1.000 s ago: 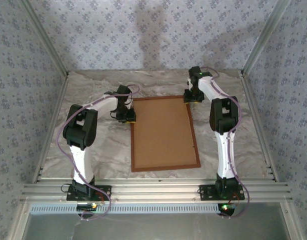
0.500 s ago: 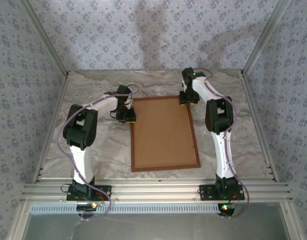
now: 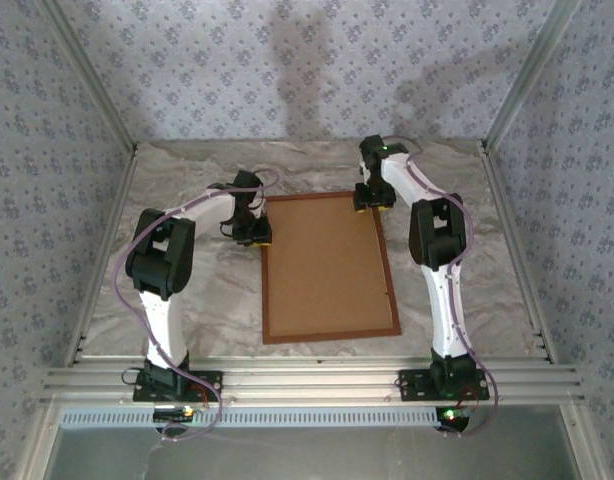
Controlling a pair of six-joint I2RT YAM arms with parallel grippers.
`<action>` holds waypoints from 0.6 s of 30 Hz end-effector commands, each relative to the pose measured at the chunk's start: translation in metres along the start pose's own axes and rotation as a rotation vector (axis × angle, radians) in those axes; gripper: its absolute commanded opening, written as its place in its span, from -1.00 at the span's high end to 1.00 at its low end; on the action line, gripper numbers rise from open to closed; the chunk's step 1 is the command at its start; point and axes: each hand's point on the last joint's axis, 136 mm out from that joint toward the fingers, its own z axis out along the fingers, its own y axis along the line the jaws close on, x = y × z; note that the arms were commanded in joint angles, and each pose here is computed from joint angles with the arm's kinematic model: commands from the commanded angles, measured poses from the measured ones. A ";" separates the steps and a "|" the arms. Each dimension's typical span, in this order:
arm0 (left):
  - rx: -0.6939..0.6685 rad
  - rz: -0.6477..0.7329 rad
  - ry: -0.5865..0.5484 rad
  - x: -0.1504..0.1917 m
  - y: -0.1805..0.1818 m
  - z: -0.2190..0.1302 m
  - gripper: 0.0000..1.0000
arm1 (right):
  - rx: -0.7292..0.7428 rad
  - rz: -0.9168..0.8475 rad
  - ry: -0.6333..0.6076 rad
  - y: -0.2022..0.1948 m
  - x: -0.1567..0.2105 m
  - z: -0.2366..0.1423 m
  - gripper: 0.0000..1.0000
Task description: Put the photo into the frame
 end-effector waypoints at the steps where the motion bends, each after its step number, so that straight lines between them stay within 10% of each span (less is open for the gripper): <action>1: -0.057 0.015 0.051 0.011 0.016 0.025 0.56 | 0.027 -0.032 -0.029 0.009 0.001 -0.022 -0.11; 18: -0.056 0.007 0.056 0.013 0.018 0.028 0.56 | 0.085 -0.072 -0.079 0.016 -0.003 -0.033 -0.11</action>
